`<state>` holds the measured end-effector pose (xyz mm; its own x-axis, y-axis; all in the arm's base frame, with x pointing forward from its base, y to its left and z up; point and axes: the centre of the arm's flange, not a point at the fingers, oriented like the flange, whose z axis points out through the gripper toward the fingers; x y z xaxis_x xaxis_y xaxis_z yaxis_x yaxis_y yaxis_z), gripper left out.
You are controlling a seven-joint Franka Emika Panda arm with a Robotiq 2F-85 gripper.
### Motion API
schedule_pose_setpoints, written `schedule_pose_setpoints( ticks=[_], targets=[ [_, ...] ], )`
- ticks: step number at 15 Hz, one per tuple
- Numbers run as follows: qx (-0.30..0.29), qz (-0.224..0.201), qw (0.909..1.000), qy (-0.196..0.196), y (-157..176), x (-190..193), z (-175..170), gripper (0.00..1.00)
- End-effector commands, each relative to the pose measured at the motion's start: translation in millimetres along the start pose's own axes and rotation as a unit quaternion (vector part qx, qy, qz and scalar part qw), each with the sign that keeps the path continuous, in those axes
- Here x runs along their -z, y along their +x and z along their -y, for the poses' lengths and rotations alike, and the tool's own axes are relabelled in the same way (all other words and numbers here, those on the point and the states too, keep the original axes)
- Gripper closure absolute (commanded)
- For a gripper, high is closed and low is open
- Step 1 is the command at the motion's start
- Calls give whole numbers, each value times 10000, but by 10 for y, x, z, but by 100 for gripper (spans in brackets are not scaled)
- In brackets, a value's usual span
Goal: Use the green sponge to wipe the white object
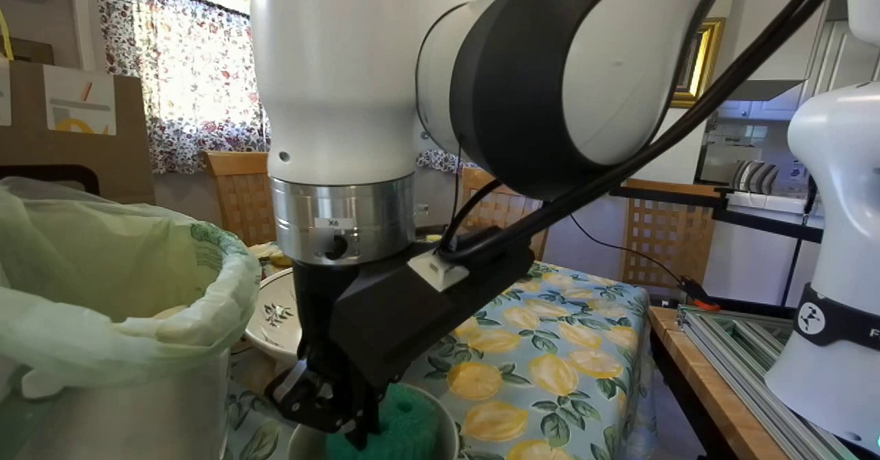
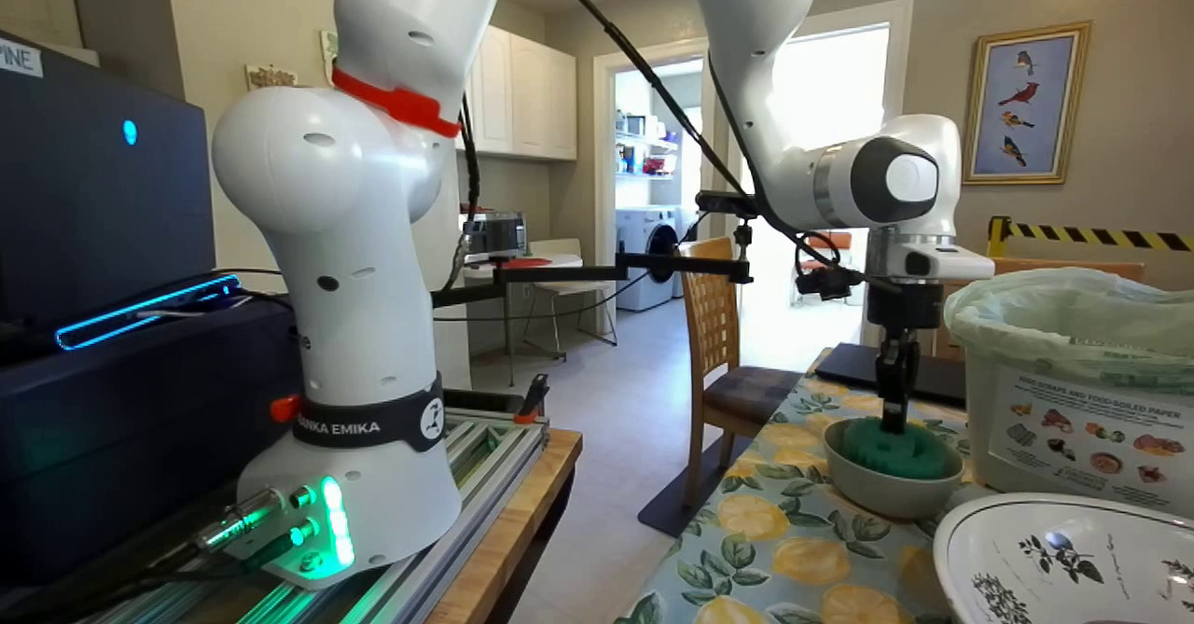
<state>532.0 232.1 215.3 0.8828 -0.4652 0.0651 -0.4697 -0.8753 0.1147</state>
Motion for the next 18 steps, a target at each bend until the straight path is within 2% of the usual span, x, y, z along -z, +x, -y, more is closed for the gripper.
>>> schedule_pose_setpoints(
  ticks=[1,11,15,18],
  targets=[
    [41,10,10000,-1,129,-125,77,98],
    [378,-38,9993,42,9,-165,416,98],
    [461,-46,9988,-137,-116,-208,386,98],
    [448,-69,9989,-129,-67,-175,339,98]
  ],
)
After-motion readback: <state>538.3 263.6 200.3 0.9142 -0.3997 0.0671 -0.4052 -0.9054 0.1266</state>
